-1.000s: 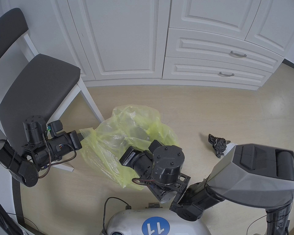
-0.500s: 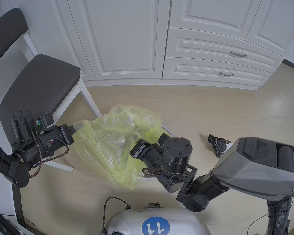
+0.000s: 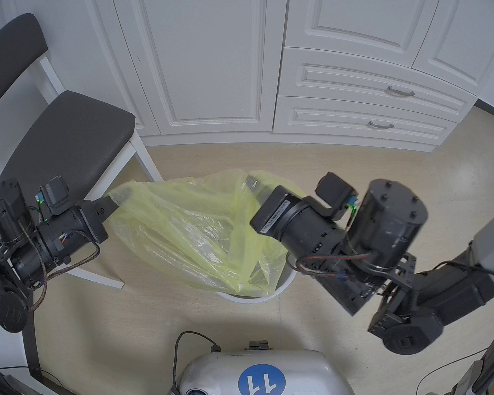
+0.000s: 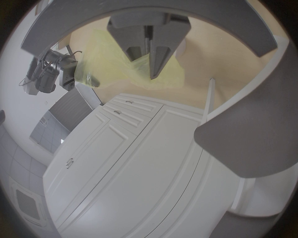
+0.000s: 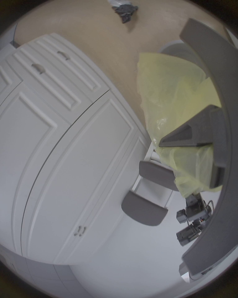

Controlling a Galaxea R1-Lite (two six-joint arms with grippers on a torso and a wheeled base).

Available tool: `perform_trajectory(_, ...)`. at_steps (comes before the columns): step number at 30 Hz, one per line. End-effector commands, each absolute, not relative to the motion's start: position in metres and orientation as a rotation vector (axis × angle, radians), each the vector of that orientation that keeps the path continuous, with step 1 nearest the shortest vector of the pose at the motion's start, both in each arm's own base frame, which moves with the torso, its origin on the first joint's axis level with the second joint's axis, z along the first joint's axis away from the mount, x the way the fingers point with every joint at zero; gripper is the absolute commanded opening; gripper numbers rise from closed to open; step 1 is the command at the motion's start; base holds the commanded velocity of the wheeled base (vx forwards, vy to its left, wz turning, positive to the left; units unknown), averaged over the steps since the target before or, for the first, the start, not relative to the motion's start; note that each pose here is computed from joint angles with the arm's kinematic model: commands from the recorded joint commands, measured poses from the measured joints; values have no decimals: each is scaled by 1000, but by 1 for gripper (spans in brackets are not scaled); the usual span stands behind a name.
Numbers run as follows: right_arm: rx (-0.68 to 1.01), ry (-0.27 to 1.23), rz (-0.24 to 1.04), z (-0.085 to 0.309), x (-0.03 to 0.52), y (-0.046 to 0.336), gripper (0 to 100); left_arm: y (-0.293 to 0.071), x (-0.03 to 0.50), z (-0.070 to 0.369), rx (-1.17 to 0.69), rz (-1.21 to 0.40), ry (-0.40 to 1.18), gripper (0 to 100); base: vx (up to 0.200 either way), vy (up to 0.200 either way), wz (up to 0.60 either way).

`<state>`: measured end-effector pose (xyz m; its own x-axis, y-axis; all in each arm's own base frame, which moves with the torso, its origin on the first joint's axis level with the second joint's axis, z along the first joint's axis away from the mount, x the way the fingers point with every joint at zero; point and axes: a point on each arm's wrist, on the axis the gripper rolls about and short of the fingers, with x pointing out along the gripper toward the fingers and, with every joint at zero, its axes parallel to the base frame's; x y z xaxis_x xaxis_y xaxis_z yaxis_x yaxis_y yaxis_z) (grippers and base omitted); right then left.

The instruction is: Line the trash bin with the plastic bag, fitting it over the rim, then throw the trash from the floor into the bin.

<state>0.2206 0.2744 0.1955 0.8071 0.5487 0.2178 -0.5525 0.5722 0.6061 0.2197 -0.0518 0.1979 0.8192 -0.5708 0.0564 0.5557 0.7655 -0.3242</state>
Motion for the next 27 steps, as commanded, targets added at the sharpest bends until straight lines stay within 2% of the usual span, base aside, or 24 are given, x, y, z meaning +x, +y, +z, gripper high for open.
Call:
perform_trajectory(1, 738, -77, 686, 229, 196, 253, 0, -52, 203, 212, -324, -637, -17, 0, 0, 0, 0)
perform_trajectory(8, 693, -92, 694, 232, 186, 245, 0, -60, 192, 214, -325, -692, -19, 0, 0, 0, 0)
perform_trajectory(12, 615, -78, 701, 225, 179, 237, 0, -75, 185, 208, -330, -763, 39, 0, 0, 0, 0)
perform_trajectory(14, 590, -51, 743, 220, 171, 236, 0, -84, 183, 202, -331, -804, 80, 0, 0, 0, 0)
perform_trajectory(21, 531, 40, 872, 201, 139, 250, 0, -106, 182, 185, -335, -891, 177, 0, 0, 0, 0)
perform_trajectory(27, 491, 114, 874, 175, 143, 268, 0, -122, 195, 160, -331, -900, 296, 0, 0, 0, 0)
